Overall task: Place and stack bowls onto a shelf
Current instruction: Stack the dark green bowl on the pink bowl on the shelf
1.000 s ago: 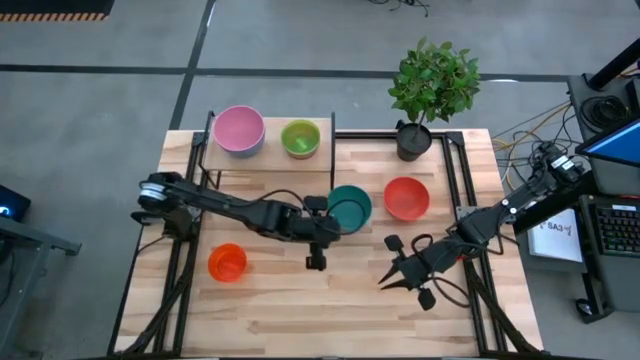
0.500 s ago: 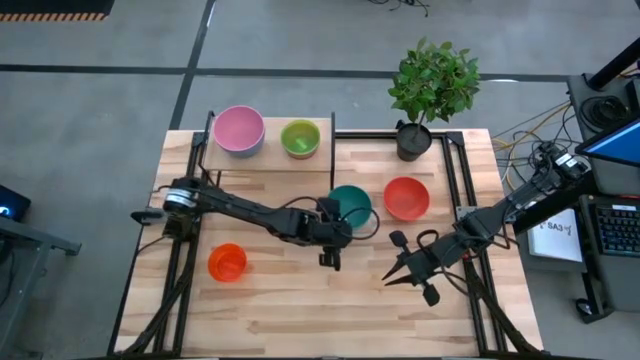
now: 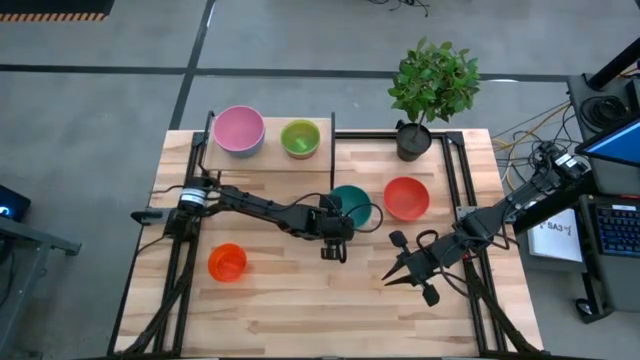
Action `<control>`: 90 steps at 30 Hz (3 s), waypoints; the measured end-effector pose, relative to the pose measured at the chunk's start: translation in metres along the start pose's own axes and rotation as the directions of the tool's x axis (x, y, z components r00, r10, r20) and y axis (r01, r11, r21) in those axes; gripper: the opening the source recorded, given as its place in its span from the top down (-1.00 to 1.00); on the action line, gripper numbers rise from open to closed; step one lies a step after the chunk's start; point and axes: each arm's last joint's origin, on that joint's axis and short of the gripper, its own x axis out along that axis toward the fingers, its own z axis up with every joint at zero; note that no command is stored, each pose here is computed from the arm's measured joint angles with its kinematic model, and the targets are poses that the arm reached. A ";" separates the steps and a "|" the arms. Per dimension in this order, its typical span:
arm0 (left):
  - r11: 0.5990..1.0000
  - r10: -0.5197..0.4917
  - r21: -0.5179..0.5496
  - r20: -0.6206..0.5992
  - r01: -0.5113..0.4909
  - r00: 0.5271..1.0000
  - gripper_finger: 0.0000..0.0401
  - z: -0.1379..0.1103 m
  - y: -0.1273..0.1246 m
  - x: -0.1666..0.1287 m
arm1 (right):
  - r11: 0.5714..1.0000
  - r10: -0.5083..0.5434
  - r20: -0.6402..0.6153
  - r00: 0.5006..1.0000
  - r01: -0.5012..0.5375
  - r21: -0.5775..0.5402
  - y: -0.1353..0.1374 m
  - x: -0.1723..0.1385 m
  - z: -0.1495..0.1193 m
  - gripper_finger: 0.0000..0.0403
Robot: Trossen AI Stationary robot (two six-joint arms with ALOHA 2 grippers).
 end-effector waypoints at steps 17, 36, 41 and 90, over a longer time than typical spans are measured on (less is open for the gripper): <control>0.973 -0.232 0.040 0.116 0.229 0.966 0.99 0.014 -0.005 -0.093 | 1.000 -0.025 -0.025 0.999 0.025 0.003 -0.001 0.000 -0.003 0.76; 0.960 0.255 -0.163 0.163 -0.229 0.953 1.00 -0.052 0.099 -0.275 | 1.000 -0.030 -0.029 0.999 0.030 -0.001 -0.001 0.001 -0.005 0.76; 0.924 0.331 -0.252 0.144 -0.288 0.933 1.00 -0.070 0.124 -0.293 | 0.999 -0.039 -0.029 0.999 0.039 -0.002 -0.002 0.001 -0.005 0.76; 0.838 0.350 -0.437 -0.031 -0.327 0.936 0.47 -0.105 0.192 -0.284 | 0.997 -0.082 -0.051 0.995 0.082 -0.008 -0.003 0.002 -0.012 0.76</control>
